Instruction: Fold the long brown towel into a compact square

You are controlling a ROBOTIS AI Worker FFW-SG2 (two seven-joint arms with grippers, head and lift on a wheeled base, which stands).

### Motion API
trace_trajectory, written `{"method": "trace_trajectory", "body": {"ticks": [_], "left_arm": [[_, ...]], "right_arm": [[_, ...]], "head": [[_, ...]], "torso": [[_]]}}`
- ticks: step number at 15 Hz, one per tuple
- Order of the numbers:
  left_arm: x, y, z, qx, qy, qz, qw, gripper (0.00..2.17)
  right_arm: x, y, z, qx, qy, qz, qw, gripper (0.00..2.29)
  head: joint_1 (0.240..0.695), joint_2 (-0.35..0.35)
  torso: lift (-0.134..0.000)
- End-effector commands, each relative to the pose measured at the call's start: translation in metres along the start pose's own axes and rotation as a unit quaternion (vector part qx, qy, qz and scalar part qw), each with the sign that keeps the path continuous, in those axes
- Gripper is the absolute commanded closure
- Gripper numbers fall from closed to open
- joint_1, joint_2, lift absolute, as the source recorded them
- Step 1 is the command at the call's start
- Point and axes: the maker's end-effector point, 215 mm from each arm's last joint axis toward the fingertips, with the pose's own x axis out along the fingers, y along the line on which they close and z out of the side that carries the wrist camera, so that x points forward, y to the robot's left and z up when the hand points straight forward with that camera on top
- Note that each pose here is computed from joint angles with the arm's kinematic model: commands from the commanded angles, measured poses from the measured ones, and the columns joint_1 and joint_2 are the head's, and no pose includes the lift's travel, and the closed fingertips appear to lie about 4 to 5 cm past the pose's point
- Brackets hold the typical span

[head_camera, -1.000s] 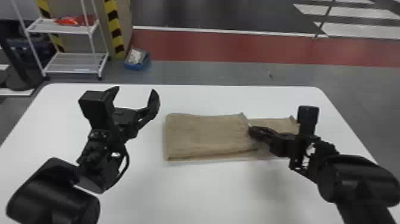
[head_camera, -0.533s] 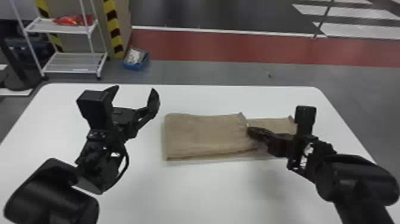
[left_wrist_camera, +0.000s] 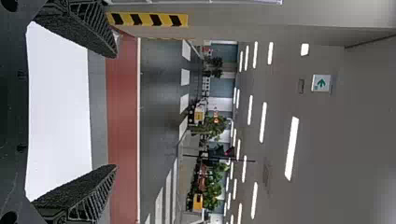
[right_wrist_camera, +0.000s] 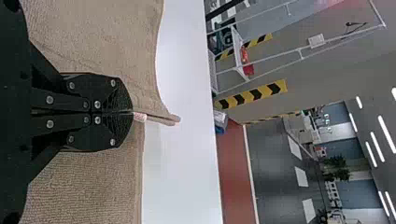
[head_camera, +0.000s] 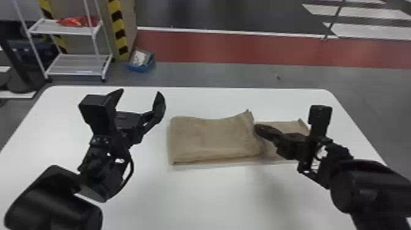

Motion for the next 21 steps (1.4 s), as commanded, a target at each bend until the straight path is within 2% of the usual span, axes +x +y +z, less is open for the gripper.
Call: {"method": "trace_trajectory", "body": {"ticks": [1,3,5,7,9,10,13,17,19,21], "left_arm": [[0.000,-0.001,0.001,0.000,0.000,-0.001,1.0000,0.05],[-0.002,-0.002,0.000,0.000,0.002,-0.001,1.0000,0.05],[-0.003,0.000,0.006,0.000,-0.003,-0.001,1.0000,0.05],[-0.003,0.000,0.005,0.002,-0.002,-0.003,1.0000,0.05],[-0.004,-0.007,0.002,0.003,0.002,-0.007,1.0000,0.07],[-0.004,-0.009,0.002,0.006,0.002,-0.009,0.9999,0.07],[-0.007,-0.008,0.000,0.011,0.009,-0.008,0.9999,0.07],[-0.006,-0.005,0.002,0.011,0.008,-0.005,0.9999,0.07],[-0.007,-0.006,0.002,0.010,0.009,-0.005,0.9999,0.07],[-0.007,-0.010,-0.001,0.010,0.010,-0.008,0.9999,0.07]], "right_arm": [[-0.016,0.003,0.019,-0.003,-0.021,0.000,0.9998,1.20],[-0.044,-0.014,0.046,0.017,-0.049,-0.009,0.9986,1.20],[-0.071,-0.043,0.055,0.025,-0.057,-0.030,0.9977,1.20],[-0.067,-0.061,0.029,0.023,-0.025,-0.050,0.9982,1.20],[-0.044,-0.055,-0.008,0.022,0.013,-0.047,0.9986,1.20],[-0.039,-0.051,-0.010,0.021,0.015,-0.044,0.9987,1.20],[-0.055,-0.054,0.024,0.025,-0.023,-0.044,0.9985,1.20],[-0.106,-0.098,0.066,0.039,-0.069,-0.073,0.9941,1.20],[-0.107,-0.121,0.052,0.042,-0.051,-0.088,0.9939,1.20],[-0.091,-0.117,0.028,0.040,-0.031,-0.083,0.9952,1.20]], "head": [[0.695,-0.091],[0.695,-0.096],[0.695,-0.114],[0.690,-0.142],[0.695,-0.170],[0.695,-0.170],[0.695,-0.160],[0.695,-0.189],[0.685,-0.216],[0.684,-0.238]], "torso": [[-0.124],[-0.124],[-0.124],[-0.124],[-0.124],[-0.124],[-0.124],[-0.124],[-0.124],[-0.124]]}}
